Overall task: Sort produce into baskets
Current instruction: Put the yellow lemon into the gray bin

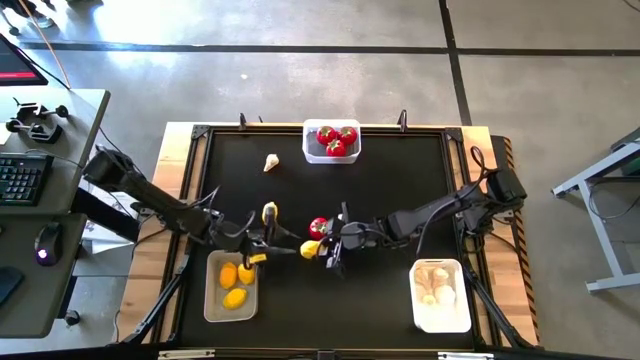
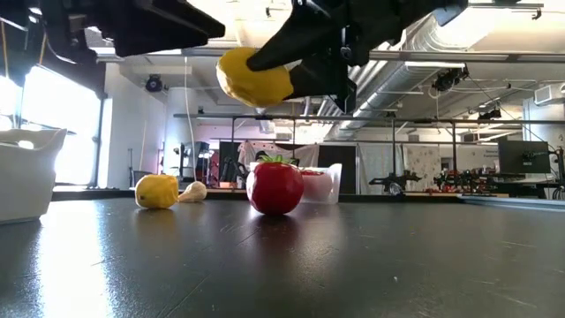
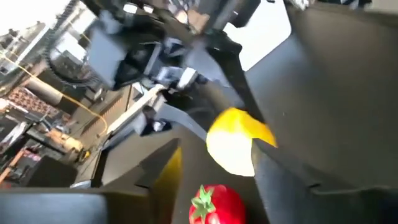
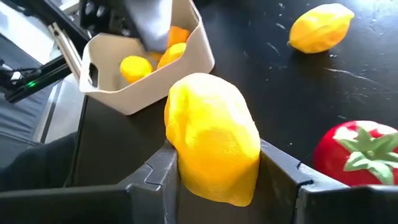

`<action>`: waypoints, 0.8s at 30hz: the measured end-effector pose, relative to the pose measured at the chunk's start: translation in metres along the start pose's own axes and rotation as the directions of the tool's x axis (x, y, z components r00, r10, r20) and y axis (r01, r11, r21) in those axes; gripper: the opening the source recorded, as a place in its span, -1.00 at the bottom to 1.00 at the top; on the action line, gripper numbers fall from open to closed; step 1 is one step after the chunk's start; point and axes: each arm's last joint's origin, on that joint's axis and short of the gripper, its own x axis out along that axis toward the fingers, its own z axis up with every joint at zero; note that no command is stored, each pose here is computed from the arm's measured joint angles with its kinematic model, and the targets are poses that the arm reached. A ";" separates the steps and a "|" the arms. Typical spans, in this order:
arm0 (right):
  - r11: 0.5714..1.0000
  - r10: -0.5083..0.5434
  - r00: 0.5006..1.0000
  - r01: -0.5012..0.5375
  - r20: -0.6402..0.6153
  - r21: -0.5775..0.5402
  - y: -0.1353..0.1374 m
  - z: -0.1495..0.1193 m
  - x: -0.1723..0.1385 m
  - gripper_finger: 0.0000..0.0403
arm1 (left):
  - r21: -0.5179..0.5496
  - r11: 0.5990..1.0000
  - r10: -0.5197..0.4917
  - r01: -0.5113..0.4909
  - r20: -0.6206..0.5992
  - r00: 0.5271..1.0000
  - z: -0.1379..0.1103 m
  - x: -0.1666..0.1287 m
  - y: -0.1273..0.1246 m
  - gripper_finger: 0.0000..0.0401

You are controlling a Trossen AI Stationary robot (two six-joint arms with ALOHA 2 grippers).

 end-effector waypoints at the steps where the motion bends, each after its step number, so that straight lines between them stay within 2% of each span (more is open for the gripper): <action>1: 1.000 -0.002 1.000 0.002 0.003 0.002 -0.001 0.001 0.000 -0.29 | 0.009 1.000 -0.005 0.005 -0.020 1.000 0.003 0.000 -0.001 -0.05; 5: 0.999 -0.004 1.000 0.003 0.021 0.032 -0.004 0.005 0.000 -0.29 | -0.004 0.999 -0.046 0.046 -0.082 0.996 0.012 0.000 0.000 0.17; 9: 0.999 0.014 0.999 -0.016 0.044 0.049 -0.007 0.011 0.001 -0.29 | 0.004 1.000 -0.029 0.030 -0.096 0.995 0.015 0.001 0.002 0.28; 15: 0.994 0.094 0.992 -0.098 0.079 0.056 -0.007 0.019 0.001 -0.29 | 0.060 0.997 -0.031 0.038 -0.118 0.993 0.012 0.005 0.000 0.29; 24: 0.991 0.116 0.990 -0.120 0.082 0.051 -0.006 0.020 0.000 -0.29 | 0.157 0.988 0.007 0.008 -0.095 0.995 0.013 0.013 -0.004 0.28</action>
